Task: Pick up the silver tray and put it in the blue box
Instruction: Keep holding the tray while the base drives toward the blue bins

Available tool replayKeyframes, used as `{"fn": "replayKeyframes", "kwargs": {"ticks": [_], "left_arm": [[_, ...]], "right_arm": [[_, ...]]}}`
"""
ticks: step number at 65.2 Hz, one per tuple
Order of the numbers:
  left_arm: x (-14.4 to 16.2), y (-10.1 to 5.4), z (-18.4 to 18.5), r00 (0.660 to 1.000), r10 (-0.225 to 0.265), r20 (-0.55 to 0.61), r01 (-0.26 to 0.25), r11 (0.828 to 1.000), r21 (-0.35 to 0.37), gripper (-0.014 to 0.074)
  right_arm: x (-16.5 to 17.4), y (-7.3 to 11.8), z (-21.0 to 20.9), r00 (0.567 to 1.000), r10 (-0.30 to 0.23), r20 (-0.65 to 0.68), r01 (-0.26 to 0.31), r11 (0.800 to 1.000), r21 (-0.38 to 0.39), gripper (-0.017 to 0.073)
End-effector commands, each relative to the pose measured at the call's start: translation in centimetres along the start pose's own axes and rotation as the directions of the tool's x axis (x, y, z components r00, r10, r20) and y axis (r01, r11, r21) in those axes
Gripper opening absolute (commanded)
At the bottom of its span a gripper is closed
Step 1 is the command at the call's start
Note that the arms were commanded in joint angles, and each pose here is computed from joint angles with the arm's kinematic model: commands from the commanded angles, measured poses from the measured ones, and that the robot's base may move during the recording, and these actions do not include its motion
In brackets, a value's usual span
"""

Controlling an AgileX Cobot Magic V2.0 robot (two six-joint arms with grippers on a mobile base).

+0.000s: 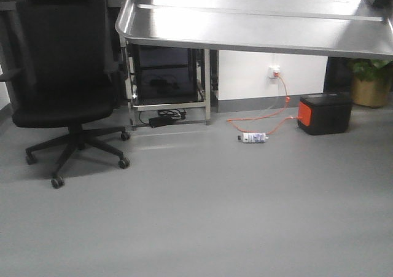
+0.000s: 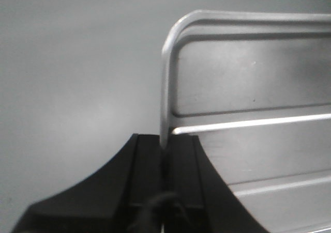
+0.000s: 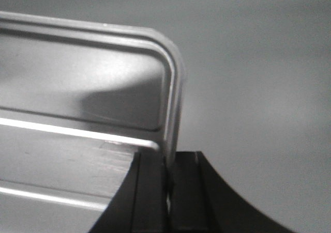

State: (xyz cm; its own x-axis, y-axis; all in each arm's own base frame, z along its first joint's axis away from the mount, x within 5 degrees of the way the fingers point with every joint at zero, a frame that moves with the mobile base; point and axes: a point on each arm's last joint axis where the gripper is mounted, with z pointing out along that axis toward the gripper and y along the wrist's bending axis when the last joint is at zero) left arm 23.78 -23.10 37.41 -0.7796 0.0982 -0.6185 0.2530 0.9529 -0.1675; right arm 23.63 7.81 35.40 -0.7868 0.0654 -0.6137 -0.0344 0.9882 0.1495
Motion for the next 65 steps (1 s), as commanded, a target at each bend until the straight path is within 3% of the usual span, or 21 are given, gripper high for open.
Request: {"fn": "replayKeyframes", "kwargs": {"ticks": [1,54,65], "left_arm": [[-1.3,0.6,-2.1,0.995,0.016,0.098,-0.015,1.0,-0.015,-0.0098],[-0.3,-0.6,3.9,0.999,0.026,-0.031,-0.028,0.997,-0.065,-0.0098],[-0.9,-0.8,4.0,0.999,0.052,0.015,-0.051,0.998,-0.048,-0.0098]], "right_arm": [[-1.0,-0.5,-1.6,0.994,-0.052,0.093,0.049,0.998,0.033,0.0059],[-1.0,-0.5,-1.5,0.995,-0.052,0.09,0.049,0.998,0.034,0.0059],[-1.0,-0.5,-1.5,0.995,-0.052,0.09,0.049,0.998,0.034,0.0059]]}}
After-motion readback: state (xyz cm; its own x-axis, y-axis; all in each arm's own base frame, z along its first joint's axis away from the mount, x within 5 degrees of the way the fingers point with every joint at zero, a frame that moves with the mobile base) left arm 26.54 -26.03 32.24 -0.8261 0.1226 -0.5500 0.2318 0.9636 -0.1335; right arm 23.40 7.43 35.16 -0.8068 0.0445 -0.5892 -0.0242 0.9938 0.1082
